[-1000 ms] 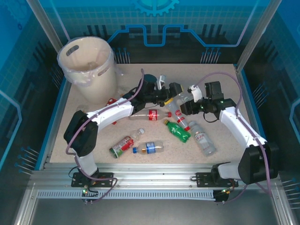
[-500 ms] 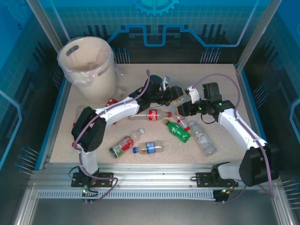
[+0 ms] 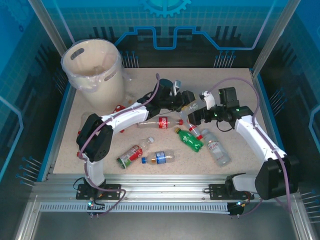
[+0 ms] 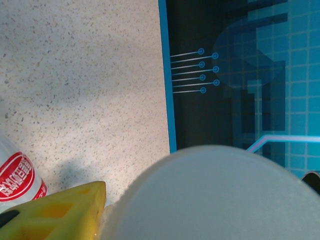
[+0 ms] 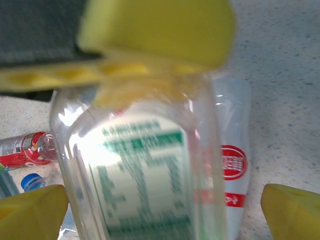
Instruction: Put the plastic bottles in the bin
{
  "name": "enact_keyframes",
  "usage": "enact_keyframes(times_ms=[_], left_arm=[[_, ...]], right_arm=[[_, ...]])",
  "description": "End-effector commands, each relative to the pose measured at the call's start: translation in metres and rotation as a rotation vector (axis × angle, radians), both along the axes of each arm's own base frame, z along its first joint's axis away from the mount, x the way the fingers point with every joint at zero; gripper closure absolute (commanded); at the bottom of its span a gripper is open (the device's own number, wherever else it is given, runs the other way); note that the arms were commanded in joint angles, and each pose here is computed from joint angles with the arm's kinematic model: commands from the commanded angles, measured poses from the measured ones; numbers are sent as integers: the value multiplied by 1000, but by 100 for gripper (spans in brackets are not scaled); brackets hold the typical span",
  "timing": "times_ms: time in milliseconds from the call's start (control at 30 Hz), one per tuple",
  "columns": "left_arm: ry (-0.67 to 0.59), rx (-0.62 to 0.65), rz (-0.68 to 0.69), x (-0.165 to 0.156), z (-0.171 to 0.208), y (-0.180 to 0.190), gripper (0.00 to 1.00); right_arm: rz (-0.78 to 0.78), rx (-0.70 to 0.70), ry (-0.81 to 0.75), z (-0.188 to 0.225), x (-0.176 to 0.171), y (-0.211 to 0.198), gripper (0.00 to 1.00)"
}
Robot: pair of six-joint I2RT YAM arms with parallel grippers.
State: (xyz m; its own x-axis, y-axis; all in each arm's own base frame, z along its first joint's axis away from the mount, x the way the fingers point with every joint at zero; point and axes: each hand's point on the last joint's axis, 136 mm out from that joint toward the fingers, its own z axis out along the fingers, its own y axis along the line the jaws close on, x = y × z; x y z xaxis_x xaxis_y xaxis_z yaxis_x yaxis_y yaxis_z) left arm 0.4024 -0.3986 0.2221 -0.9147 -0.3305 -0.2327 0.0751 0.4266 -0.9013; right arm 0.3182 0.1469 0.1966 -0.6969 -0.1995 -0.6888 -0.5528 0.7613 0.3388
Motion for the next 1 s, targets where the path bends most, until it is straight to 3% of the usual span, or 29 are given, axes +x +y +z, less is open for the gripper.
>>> enact_keyframes(times_ms=[0, 200, 400, 533, 600, 800, 900, 967], left_arm=[[-99, -4, 27, 24, 40, 19, 57], [-347, 75, 126, 61, 134, 90, 66], [-550, 164, 331, 88, 233, 200, 79], [-658, 251, 547, 96, 277, 288, 93], [-666, 277, 662, 98, 285, 332, 100], [-648, 378, 941, 94, 287, 445, 100], [-615, 483, 989, 99, 274, 479, 100], [-579, 575, 950, 108, 257, 488, 100]], right_arm=[[-51, 9, -68, 30, -2, -17, 0], [-140, -41, -32, 19, -3, -36, 0], [-181, -14, 0, 4, -2, -35, 0], [-173, -45, 33, -4, -4, -36, 0], [-169, -69, 41, -7, -5, -38, 0], [-173, -93, 41, -11, -6, -41, 0], [-171, -95, 41, -12, -7, -40, 0], [-170, -96, 42, -12, -7, -40, 0]])
